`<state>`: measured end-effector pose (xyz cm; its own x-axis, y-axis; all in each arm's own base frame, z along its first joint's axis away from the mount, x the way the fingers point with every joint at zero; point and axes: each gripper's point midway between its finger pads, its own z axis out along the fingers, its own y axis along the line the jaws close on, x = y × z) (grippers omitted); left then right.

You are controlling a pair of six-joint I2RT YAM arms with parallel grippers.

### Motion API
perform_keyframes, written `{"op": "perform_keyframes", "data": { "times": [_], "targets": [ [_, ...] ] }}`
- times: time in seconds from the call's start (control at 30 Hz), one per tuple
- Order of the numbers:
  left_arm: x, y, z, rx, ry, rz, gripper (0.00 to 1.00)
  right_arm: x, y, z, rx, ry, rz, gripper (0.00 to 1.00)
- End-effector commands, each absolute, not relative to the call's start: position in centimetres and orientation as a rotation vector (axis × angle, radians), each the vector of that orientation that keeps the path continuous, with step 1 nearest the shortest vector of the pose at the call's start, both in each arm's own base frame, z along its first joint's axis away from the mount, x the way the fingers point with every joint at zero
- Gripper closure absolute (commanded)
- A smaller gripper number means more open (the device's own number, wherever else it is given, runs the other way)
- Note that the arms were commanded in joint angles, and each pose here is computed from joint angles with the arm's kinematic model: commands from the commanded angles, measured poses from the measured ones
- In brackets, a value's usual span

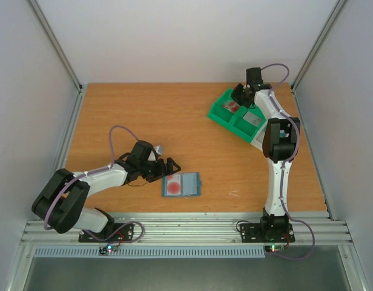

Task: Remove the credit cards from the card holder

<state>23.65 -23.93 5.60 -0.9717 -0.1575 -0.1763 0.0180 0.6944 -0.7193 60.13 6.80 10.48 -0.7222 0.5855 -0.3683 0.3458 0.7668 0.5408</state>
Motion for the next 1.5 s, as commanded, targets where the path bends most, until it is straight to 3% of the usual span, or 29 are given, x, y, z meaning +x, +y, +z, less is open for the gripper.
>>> {"op": "perform_keyframes", "data": {
  "times": [0.0,0.3,0.77,1.47],
  "targets": [
    [24.7,-24.8,7.6,-0.085,2.597,-1.204,0.01,60.4,6.2,10.1,0.703,2.449,0.573,0.94],
    [24.5,-24.3,8.1,-0.092,2.587,-1.184,0.01,60.5,6.3,10.4,0.689,2.445,0.566,0.94],
    [23.6,-22.7,8.5,0.02,2.671,-1.015,0.05,57.6,10.1,16.8,0.542,2.406,0.722,0.88],
    [21.3,-23.8,6.5,-0.007,2.717,-1.21,0.17,44.3,18.1,19.9,0.343,2.504,0.906,0.73]
  ]
}}
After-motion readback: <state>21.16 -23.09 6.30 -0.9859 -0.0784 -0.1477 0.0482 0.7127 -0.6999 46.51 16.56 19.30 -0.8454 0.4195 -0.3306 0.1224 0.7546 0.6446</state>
